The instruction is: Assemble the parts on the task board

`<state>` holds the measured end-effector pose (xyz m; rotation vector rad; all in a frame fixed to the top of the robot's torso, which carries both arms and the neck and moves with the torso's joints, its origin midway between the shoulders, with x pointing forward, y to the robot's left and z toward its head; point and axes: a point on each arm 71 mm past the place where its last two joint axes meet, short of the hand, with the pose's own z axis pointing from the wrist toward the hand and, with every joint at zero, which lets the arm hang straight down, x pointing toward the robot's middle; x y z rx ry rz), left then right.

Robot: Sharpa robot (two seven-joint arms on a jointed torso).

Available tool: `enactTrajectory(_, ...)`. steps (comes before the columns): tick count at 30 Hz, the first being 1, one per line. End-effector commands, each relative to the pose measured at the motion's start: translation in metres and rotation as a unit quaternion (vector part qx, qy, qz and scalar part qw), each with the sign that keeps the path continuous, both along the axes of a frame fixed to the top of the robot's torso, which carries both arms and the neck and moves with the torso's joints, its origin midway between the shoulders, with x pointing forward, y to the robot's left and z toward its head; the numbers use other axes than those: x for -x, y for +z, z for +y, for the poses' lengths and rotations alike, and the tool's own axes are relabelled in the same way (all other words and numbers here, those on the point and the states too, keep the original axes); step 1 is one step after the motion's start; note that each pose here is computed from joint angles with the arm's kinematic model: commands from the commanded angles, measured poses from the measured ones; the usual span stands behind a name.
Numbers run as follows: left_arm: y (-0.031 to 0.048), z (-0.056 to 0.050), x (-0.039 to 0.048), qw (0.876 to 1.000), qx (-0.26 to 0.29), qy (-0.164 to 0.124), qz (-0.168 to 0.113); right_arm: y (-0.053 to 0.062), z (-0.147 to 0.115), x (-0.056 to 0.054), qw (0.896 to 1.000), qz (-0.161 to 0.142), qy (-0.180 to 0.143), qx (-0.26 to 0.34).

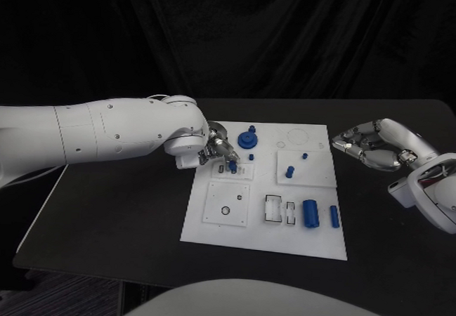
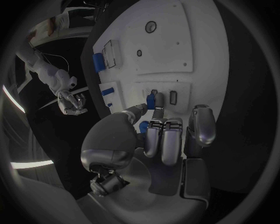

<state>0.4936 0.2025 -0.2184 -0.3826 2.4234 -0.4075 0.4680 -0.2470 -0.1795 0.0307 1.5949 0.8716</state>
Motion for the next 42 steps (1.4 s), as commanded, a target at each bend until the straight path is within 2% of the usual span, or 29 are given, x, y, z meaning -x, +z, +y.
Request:
enactTrajectory(1, -0.0013, -0.0023, 0.0012, 1.0, 0.004, -0.009, 0.004, -0.0019, -0.0007, 0.0, 1.0, 0.006, -0.005, 0.003)
enactTrajectory(42, -0.0024, 0.0018, 0.0034, 1.0, 0.006, -0.008, 0.005, -0.0045, -0.0009, 0.0001, 1.0, 0.014, -0.006, 0.005)
